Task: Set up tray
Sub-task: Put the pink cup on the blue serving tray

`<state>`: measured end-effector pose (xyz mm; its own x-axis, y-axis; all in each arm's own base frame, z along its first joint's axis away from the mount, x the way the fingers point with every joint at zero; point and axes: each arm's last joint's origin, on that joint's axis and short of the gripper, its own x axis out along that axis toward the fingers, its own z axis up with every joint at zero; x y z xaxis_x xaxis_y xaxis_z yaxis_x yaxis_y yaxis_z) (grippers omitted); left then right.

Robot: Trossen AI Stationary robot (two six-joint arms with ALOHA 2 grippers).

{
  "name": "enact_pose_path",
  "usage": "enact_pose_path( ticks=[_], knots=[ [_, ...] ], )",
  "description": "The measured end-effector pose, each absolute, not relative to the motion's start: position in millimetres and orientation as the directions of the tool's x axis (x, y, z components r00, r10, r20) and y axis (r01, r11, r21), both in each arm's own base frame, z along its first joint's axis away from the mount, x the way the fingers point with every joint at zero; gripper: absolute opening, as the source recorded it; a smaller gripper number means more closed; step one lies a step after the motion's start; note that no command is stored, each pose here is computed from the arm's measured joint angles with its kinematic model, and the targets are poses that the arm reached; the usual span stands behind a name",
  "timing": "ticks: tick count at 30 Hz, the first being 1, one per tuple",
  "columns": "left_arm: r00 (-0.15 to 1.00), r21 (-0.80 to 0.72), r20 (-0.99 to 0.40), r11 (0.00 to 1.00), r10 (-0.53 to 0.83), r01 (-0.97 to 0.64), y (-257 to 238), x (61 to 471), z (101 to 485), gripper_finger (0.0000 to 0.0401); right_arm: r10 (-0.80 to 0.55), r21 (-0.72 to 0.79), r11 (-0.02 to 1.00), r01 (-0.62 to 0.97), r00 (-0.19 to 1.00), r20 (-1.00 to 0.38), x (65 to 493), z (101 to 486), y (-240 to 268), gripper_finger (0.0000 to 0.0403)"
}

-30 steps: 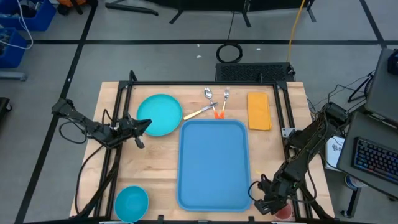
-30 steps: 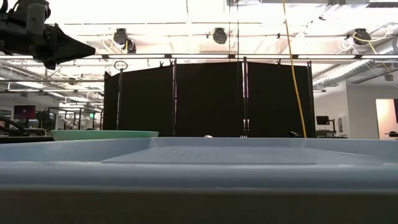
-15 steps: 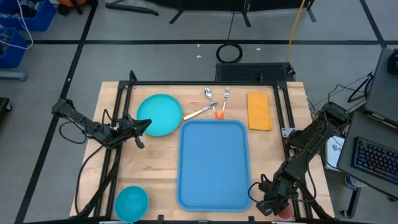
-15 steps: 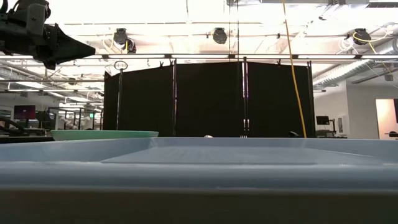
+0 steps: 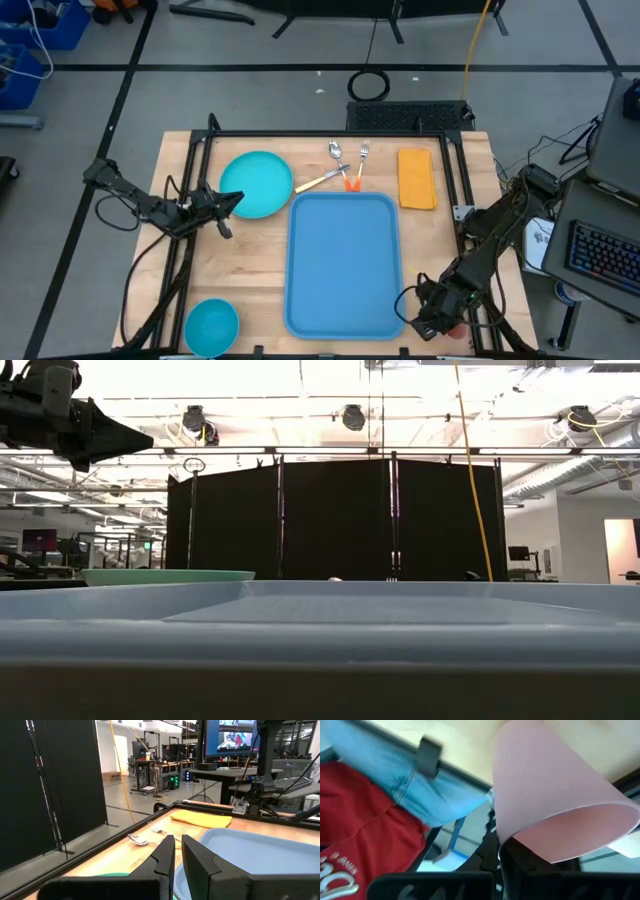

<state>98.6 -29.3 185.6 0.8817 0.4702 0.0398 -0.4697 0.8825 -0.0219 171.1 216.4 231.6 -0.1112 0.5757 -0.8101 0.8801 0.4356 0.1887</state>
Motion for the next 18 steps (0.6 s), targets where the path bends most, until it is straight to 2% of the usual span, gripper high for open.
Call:
enact_pose_path(
  ticks=[13,18],
  knots=[
    [0.882,-0.027,0.031,0.883,0.470,-0.469,-29,99,184,0.0037,0.560,0.232,0.478,0.847,-0.090,-0.824,177,240,213,0.0001],
    [0.882,-0.027,0.028,0.883,0.470,-0.469,-29,99,184,0.0037,0.508,0.228,0.509,0.830,-0.076,-0.858,178,249,208,0.0001]
  ],
)
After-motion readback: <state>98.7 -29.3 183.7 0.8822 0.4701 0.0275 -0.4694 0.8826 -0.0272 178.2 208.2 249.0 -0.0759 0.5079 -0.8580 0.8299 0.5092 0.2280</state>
